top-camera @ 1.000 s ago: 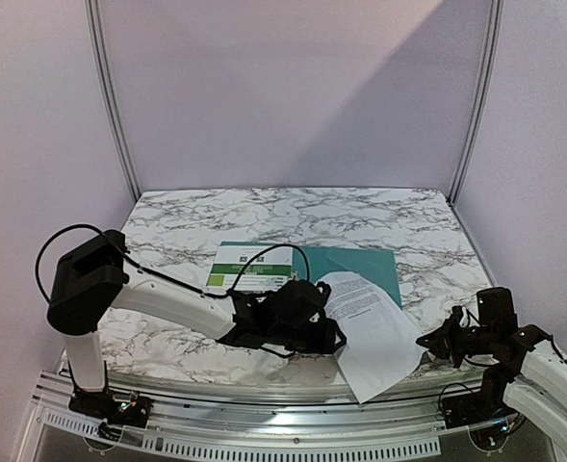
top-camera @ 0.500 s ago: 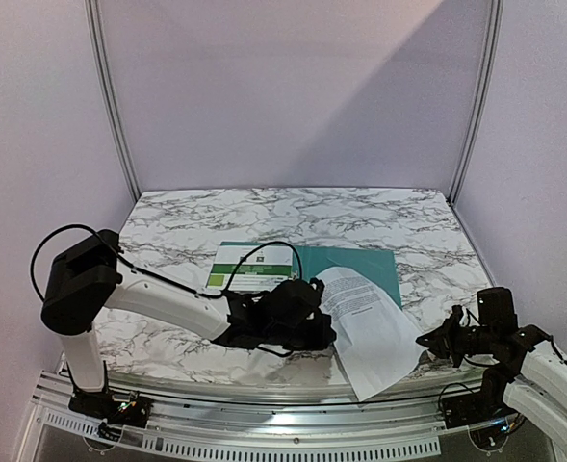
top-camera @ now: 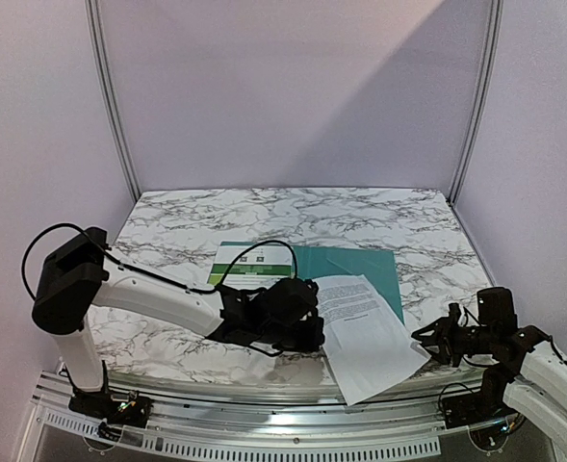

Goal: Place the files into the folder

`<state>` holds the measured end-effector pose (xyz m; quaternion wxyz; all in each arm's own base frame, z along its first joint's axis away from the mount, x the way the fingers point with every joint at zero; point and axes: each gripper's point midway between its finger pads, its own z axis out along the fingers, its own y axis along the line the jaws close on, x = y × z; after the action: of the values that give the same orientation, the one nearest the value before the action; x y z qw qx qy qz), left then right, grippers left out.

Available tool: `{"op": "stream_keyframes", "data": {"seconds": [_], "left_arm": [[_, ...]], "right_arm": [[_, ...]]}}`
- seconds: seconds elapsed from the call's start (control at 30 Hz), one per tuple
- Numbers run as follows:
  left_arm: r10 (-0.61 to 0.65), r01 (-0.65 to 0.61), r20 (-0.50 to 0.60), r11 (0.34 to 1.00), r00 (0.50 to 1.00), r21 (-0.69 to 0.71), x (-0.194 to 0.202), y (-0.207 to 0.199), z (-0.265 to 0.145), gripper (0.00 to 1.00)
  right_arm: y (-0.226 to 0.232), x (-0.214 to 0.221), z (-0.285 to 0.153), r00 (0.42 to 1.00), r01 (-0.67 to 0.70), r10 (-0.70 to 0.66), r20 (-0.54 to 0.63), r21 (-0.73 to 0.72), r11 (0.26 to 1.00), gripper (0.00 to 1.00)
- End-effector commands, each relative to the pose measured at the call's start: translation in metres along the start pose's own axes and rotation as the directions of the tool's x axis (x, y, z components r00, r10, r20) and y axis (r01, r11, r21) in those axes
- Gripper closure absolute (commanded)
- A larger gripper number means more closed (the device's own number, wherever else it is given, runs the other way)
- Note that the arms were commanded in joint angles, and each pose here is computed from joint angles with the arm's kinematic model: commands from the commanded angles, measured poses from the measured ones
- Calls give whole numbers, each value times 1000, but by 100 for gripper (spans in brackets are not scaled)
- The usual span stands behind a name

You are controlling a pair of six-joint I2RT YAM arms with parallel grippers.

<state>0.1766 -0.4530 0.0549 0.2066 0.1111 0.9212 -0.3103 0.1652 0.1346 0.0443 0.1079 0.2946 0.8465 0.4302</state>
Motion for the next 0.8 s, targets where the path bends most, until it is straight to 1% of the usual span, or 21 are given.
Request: {"op": "stream_keyframes", "data": {"seconds": [0.0, 0.03, 0.23, 0.4, 0.77], "left_arm": [[-7, 6, -14, 999, 1000, -34, -1, 15, -14, 100], [-14, 13, -20, 999, 1000, -32, 0, 17, -16, 100], [-23, 21, -29, 999, 999, -43, 0, 27, -14, 100], [-7, 6, -15, 998, 1000, -56, -16, 28, -7, 100], [7, -7, 6, 998, 1000, -70, -47, 31, 8, 100]], "right_arm": [[-29, 17, 5, 997, 1, 4, -77, 63, 998, 60], [-27, 18, 5, 996, 18, -13, -85, 59, 998, 57], [-18, 15, 3, 992, 88, -82, -95, 66, 994, 54], [-15, 16, 6, 990, 88, -82, -118, 43, 995, 54], [-4, 8, 10, 991, 92, -91, -93, 12, 996, 56]]}}
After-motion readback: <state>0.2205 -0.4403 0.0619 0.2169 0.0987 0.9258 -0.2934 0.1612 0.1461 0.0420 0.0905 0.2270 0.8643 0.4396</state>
